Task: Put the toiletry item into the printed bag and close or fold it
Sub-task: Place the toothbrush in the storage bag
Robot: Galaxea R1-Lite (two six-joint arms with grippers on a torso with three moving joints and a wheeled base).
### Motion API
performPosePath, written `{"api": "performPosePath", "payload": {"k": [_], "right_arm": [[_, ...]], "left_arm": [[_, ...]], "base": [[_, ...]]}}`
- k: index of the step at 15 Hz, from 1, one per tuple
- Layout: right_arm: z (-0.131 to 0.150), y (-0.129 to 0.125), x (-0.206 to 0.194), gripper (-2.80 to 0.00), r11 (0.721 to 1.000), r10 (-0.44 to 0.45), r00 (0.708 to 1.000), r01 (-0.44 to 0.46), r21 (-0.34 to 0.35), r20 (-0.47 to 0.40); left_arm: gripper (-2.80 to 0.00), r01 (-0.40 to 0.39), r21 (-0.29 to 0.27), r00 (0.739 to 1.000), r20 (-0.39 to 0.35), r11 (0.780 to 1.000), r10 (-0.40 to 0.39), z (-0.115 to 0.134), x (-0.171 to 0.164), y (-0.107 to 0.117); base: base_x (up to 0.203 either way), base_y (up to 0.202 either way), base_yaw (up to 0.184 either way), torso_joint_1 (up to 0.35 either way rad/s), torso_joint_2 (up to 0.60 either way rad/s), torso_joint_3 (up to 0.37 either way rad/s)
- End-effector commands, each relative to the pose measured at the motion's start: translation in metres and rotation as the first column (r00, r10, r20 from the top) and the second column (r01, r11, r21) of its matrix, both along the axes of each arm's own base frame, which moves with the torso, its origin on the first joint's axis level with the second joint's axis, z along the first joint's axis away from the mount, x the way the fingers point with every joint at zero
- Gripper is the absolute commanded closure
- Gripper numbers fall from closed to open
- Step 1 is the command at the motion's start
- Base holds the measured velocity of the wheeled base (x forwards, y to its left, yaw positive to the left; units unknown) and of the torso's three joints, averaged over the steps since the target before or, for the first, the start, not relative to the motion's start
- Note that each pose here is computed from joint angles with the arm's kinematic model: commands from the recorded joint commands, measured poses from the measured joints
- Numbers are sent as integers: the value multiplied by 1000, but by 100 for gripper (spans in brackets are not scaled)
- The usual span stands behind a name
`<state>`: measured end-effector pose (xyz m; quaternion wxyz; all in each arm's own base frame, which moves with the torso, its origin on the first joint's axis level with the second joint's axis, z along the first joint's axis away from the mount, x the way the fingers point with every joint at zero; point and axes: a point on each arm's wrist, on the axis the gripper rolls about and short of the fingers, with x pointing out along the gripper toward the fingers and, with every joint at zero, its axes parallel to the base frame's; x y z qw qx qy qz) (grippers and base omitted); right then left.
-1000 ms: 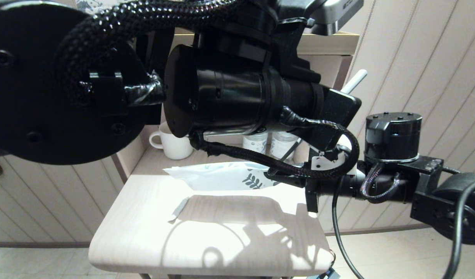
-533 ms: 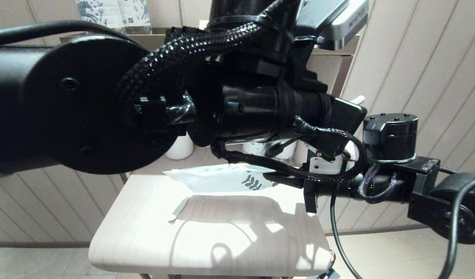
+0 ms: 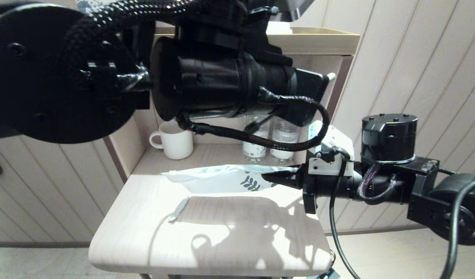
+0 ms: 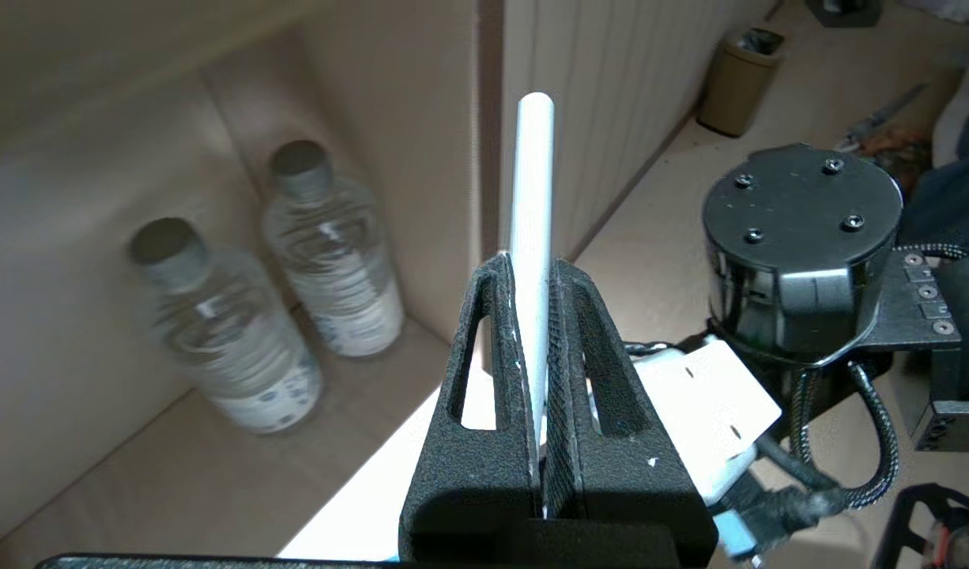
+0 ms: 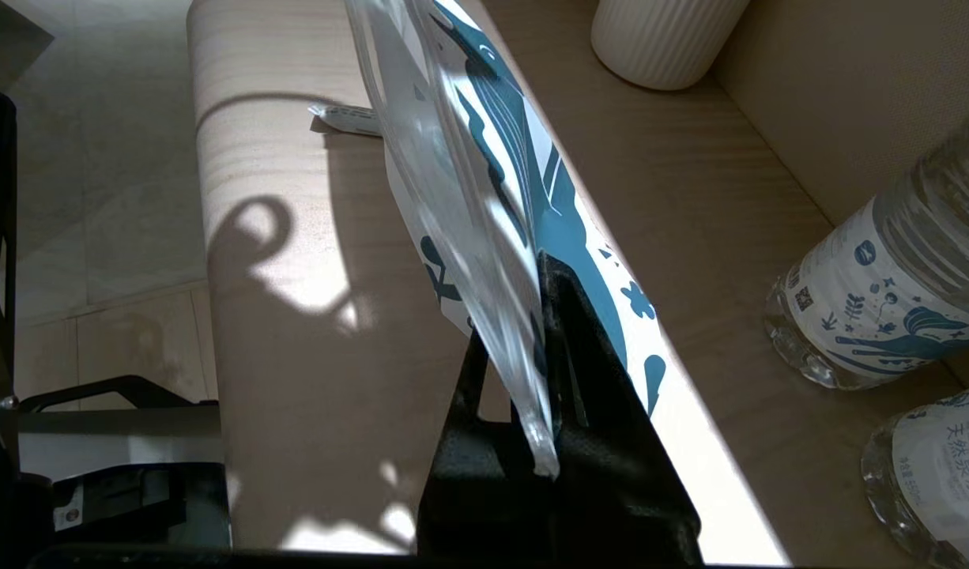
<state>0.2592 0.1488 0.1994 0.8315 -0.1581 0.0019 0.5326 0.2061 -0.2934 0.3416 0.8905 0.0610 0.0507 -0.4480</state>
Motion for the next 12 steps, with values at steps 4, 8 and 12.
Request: {"api": "performPosePath", "payload": {"k": [4, 8, 12], "right_arm": [[1, -2, 2, 0, 1000, -5, 1000, 5, 3, 6], [-1, 1, 5, 0, 987, -154, 986, 156, -36, 60], [-8, 10, 10, 0, 982, -185, 973, 188, -13, 139]], "left_arm": [[0, -73, 63, 997, -9, 995, 74, 5, 5, 42], [0, -130, 243, 991, 51, 961, 121, -4, 18, 66], [0, -100, 382, 995, 64, 919, 82, -10, 12, 74]], "base": [[0, 0, 0, 0, 0, 0], [0, 0, 0, 0, 0, 0], [0, 0, 0, 0, 0, 0]]}}
